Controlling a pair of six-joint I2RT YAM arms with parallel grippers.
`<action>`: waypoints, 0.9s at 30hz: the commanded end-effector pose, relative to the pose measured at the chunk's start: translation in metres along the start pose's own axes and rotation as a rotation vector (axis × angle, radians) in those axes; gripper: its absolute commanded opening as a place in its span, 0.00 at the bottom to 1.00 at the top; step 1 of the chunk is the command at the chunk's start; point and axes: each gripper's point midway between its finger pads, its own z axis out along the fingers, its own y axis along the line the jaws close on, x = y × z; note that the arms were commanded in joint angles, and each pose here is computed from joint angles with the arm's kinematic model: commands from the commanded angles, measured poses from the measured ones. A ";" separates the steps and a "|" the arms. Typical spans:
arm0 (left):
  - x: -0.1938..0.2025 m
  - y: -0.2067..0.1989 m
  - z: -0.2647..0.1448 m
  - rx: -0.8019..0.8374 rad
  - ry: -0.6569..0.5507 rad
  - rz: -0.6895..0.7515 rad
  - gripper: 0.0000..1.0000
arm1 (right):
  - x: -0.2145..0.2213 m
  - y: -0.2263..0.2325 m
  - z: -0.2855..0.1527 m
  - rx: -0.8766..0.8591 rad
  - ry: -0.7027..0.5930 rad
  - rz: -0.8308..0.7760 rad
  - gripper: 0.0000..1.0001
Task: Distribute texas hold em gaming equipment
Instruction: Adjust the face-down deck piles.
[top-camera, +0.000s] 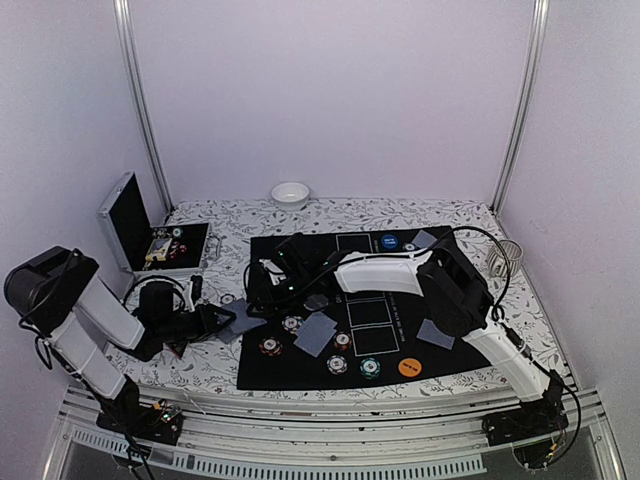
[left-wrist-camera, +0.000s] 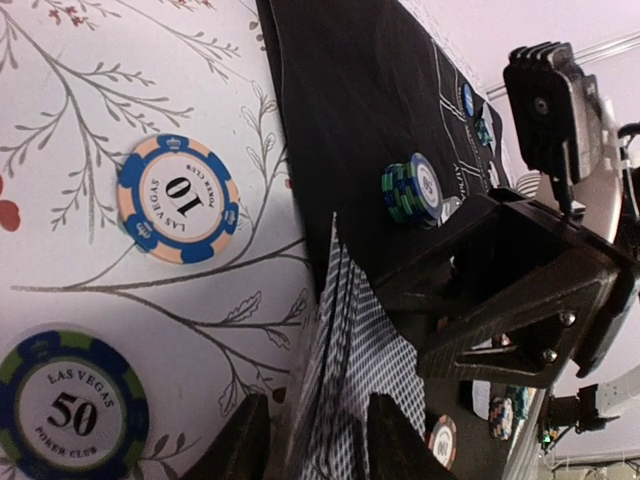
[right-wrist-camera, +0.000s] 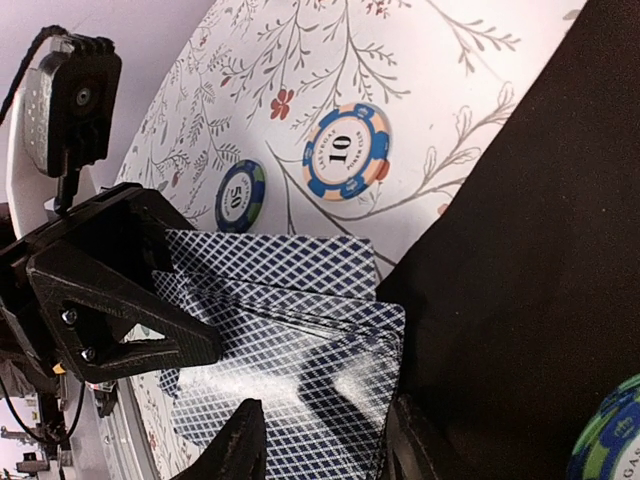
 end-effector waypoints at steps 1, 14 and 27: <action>-0.006 -0.003 0.004 0.025 -0.009 -0.012 0.36 | 0.020 0.004 0.013 -0.067 0.072 -0.004 0.40; -0.012 -0.028 -0.018 0.119 -0.084 0.060 0.00 | -0.010 0.031 -0.025 -0.051 -0.012 -0.090 0.31; -0.053 -0.126 -0.088 0.359 -0.337 0.392 0.00 | -0.041 0.116 -0.116 -0.149 -0.179 -0.362 0.84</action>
